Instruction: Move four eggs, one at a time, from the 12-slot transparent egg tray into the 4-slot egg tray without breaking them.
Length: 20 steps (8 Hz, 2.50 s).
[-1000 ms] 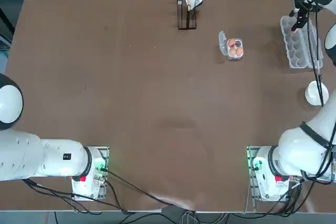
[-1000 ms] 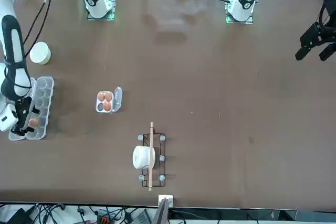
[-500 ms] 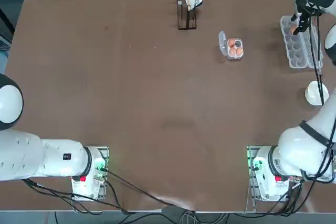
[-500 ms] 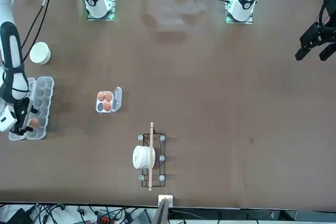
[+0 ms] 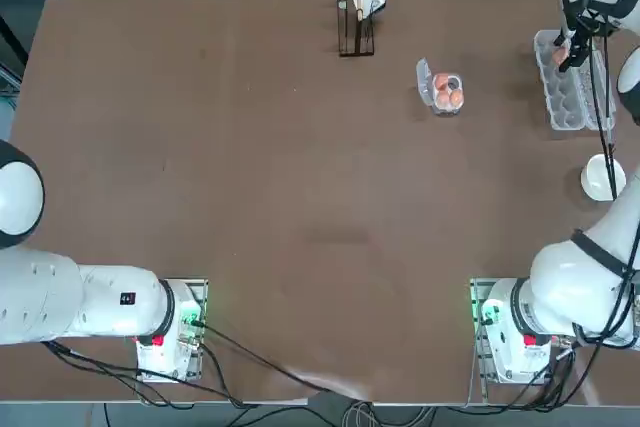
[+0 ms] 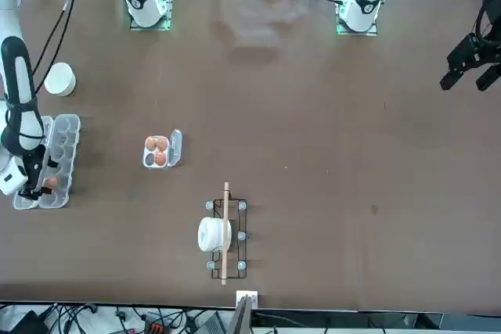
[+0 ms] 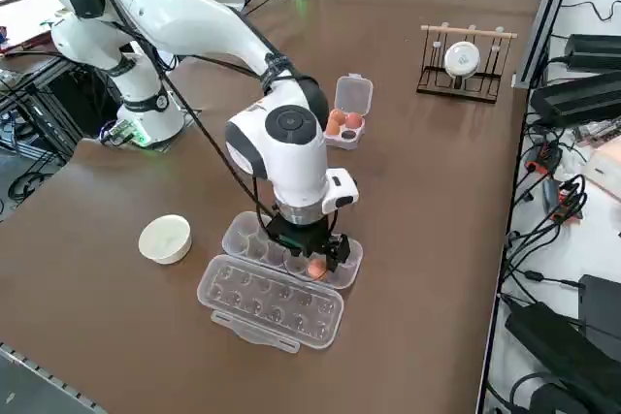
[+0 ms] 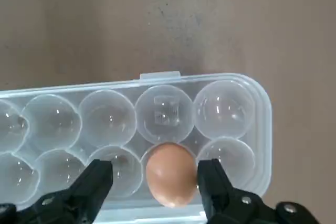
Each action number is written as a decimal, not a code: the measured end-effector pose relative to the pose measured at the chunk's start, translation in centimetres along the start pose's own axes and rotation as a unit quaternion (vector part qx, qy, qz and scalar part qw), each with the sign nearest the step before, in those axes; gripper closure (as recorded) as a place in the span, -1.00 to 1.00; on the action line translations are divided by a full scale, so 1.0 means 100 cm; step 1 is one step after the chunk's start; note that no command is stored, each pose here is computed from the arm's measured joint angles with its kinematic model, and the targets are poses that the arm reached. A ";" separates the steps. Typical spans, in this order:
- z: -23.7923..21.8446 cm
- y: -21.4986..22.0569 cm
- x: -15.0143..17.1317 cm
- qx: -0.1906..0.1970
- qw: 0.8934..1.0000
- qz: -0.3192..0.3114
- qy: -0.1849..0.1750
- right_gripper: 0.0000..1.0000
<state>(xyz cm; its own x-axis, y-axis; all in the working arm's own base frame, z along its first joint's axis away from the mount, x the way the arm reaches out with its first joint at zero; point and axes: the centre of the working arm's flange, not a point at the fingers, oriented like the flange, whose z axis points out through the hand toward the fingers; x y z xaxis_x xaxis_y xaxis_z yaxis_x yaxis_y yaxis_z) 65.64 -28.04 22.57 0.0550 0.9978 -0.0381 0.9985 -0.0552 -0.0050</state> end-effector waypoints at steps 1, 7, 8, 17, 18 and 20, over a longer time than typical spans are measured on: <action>0.001 0.000 -0.001 0.000 1.000 -0.001 0.000 -0.95; 0.015 0.008 -0.001 0.000 1.000 -0.010 0.001 -0.80; 0.021 0.010 -0.001 0.001 1.000 -0.012 0.001 -0.77; 0.002 0.015 -0.005 0.019 0.999 -0.033 0.007 -0.16; 0.000 0.016 -0.005 0.021 0.999 -0.033 0.008 -0.16; -0.011 0.019 0.000 0.022 0.999 -0.036 0.010 -0.16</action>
<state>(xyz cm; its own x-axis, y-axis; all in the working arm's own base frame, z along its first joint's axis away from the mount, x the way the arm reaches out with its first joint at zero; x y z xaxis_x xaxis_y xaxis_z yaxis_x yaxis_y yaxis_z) 67.59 -28.13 23.69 -0.0164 0.9997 -0.0166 0.9986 0.0156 -0.0502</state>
